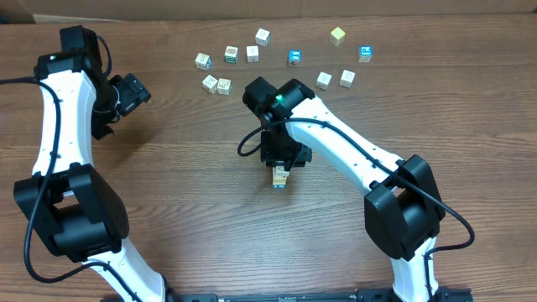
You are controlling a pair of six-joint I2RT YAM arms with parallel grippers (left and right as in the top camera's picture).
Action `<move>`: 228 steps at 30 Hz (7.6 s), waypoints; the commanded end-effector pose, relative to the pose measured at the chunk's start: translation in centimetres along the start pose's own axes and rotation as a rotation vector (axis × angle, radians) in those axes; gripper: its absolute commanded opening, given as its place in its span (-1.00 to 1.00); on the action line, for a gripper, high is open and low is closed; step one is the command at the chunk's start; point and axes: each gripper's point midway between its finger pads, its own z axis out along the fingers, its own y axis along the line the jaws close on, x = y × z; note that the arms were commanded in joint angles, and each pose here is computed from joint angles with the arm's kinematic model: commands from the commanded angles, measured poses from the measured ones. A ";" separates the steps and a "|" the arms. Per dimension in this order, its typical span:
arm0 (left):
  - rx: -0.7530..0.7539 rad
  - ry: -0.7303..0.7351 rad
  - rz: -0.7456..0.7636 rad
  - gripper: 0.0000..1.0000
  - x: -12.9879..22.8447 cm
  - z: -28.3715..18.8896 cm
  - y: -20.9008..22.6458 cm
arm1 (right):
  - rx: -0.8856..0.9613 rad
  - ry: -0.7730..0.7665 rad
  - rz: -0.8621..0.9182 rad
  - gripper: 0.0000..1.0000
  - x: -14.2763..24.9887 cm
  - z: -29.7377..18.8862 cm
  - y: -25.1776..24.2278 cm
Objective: Form a tower
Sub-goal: 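Align and lower the duck block onto the hammer block, then open the right gripper to release the duck block on top, then lift the open right gripper up off the tower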
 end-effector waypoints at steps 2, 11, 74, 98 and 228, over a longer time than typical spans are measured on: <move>0.022 -0.034 0.024 0.99 -0.3 -1.4 -0.8 | -0.008 0.021 -0.001 -0.31 0.6 0.0 0.2; 0.022 -0.034 0.025 0.99 -0.3 -1.4 -0.9 | -0.004 0.030 -0.001 -0.46 0.8 0.0 0.1; 0.022 -0.034 0.025 0.99 -0.3 -1.4 -0.9 | 0.005 0.014 0.001 -0.41 1.1 -1.3 0.6; 0.022 -0.034 0.025 0.99 -0.3 -1.4 -0.9 | 0.015 0.018 0.020 -0.02 1.2 -1.1 0.4; 0.024 -0.033 0.032 0.99 -0.1 -1.4 -1.1 | -0.003 -0.237 0.154 1.00 2.1 -1.5 -0.8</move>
